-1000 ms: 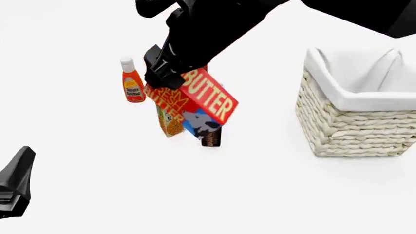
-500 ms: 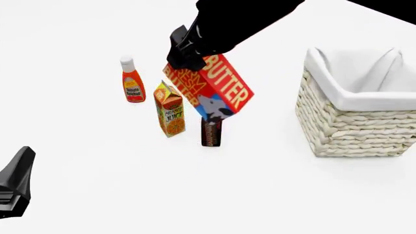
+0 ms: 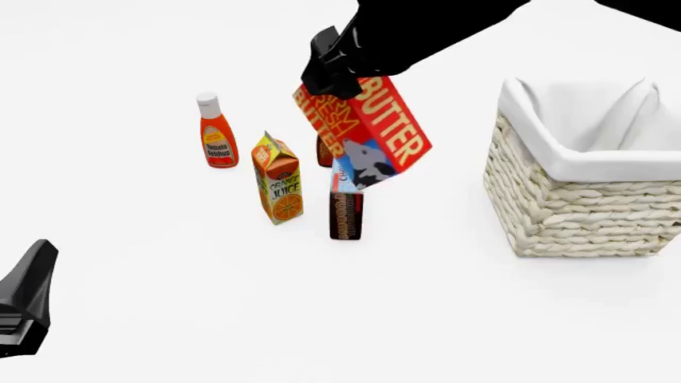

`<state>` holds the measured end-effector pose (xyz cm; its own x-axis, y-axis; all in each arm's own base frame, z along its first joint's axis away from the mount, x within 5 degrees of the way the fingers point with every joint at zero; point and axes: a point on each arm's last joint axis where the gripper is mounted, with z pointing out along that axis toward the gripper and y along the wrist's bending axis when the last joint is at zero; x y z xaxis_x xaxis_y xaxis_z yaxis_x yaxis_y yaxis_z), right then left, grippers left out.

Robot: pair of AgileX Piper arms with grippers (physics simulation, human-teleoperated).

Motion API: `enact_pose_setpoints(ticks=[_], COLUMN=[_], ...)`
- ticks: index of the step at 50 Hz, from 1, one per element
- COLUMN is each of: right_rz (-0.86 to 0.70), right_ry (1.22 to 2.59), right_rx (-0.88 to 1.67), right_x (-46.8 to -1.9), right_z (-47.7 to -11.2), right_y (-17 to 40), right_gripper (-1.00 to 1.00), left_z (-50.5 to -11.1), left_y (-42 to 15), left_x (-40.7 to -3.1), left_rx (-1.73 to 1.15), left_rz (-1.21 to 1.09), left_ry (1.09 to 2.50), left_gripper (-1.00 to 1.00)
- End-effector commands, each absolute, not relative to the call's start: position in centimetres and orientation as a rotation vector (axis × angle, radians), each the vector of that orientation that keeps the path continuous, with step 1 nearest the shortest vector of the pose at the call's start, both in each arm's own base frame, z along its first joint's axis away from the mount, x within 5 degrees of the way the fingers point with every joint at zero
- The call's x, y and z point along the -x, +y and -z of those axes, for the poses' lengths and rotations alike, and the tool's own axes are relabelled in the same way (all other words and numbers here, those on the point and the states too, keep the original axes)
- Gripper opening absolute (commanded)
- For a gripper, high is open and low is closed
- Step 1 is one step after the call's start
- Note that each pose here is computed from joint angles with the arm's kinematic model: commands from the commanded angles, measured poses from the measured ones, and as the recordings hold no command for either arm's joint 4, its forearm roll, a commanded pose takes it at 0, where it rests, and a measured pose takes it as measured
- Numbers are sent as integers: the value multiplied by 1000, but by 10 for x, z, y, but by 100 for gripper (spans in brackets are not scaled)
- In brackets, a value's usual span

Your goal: Pick the butter and place it in the basket.

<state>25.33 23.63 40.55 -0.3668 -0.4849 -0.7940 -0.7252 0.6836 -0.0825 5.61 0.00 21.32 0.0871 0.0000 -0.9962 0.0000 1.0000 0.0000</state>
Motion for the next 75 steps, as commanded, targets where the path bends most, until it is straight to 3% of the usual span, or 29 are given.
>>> enact_pose_setpoints(ticks=[1, 75], right_rz=[-360, -270], right_ry=[2006, 1862], right_rx=[833, 449], right_x=[-258, -265], right_z=[-419, -452], right_y=[219, 123], right_gripper=[-100, -100], left_z=[-213, -213], left_y=[0, 0], left_x=[-56, -56], left_rx=[0, 0], left_rz=[0, 0], left_ry=[1484, 1484], left_gripper=[100, 100])
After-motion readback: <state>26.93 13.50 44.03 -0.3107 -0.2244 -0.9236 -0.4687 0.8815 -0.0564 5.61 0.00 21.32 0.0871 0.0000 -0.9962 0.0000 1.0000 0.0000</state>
